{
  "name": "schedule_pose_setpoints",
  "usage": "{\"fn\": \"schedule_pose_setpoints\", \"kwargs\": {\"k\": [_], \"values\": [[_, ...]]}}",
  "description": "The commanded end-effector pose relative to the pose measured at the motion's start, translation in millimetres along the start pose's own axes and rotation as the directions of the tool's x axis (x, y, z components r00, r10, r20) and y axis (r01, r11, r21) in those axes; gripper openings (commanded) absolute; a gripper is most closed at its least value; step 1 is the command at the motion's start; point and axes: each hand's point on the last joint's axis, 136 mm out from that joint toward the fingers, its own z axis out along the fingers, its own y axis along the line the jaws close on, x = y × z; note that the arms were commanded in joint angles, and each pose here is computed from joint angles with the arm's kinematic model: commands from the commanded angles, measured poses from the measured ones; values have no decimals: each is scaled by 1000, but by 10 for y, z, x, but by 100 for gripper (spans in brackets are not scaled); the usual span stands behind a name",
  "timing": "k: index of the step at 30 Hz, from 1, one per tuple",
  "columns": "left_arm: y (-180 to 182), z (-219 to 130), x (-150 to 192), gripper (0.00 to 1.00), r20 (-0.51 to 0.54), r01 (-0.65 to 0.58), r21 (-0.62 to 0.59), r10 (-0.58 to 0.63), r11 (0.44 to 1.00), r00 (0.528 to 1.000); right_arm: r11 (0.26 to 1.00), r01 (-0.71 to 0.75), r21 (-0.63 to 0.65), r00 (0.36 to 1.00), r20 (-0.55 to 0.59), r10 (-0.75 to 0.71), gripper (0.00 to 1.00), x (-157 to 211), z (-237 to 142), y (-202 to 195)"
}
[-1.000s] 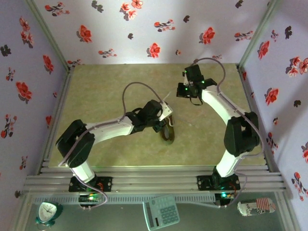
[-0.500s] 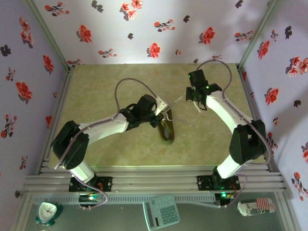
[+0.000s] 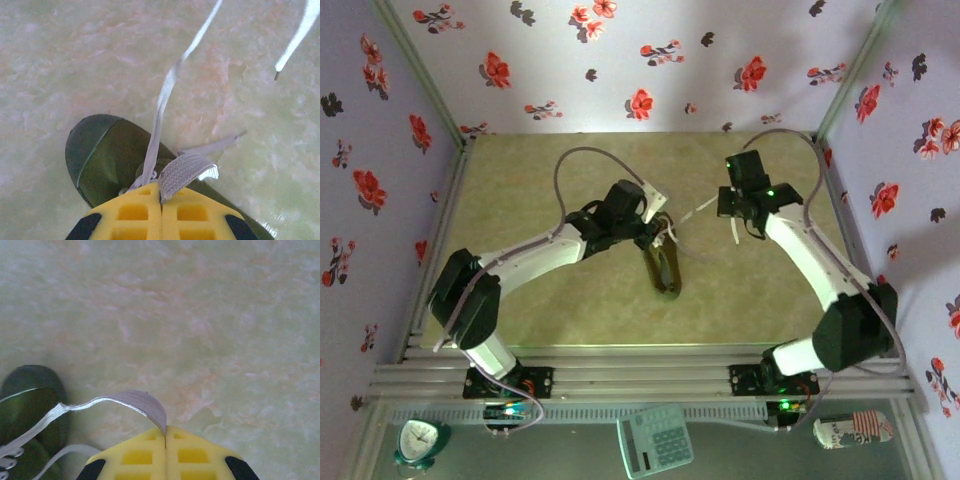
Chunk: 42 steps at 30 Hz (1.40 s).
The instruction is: Tie the shoes
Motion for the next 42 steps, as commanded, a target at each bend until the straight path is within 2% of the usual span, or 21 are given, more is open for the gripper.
{"fn": "schedule_pose_setpoints", "kwargs": {"k": [1, 8, 11, 15, 19, 27, 32, 36, 38, 42], "values": [[47, 24, -8, 0, -33, 47, 0, -47, 999, 998, 995, -11, -97, 1000, 10, 12, 0, 2, -242, 96], [149, 56, -60, 0, -36, 93, -17, -94, 996, 995, 995, -20, -97, 998, 54, 25, 0, 7, -570, 1], [184, 98, -51, 0, -51, 107, -24, -108, 994, 993, 996, -10, -93, 999, 38, 14, 0, 102, -623, -37], [198, 159, -27, 0, -68, 120, -28, -121, 992, 990, 976, 8, -216, 1000, 3, -7, 0, 278, -715, 129], [212, 177, -51, 0, -68, 124, -30, -126, 992, 990, 958, -2, -288, 998, 54, 18, 0, 310, -922, 179], [231, 189, -45, 0, -71, 128, -34, -130, 991, 989, 963, -6, -268, 989, 138, 44, 0, 159, -1211, 80], [245, 195, -43, 0, -72, 131, -36, -134, 991, 988, 958, -8, -288, 997, 74, 30, 0, 288, -1178, 120], [249, 203, -49, 0, -77, 130, -37, -132, 991, 988, 930, -66, -362, 997, -66, 45, 0, 502, -1081, 289], [257, 206, -48, 0, -80, 133, -39, -136, 990, 988, 893, -115, -435, 991, -110, 74, 0, 564, -1079, 449], [296, 203, -72, 0, -75, 153, -45, -156, 987, 985, 807, -159, -569, 987, -114, 114, 0, 574, -1134, 815]]}}
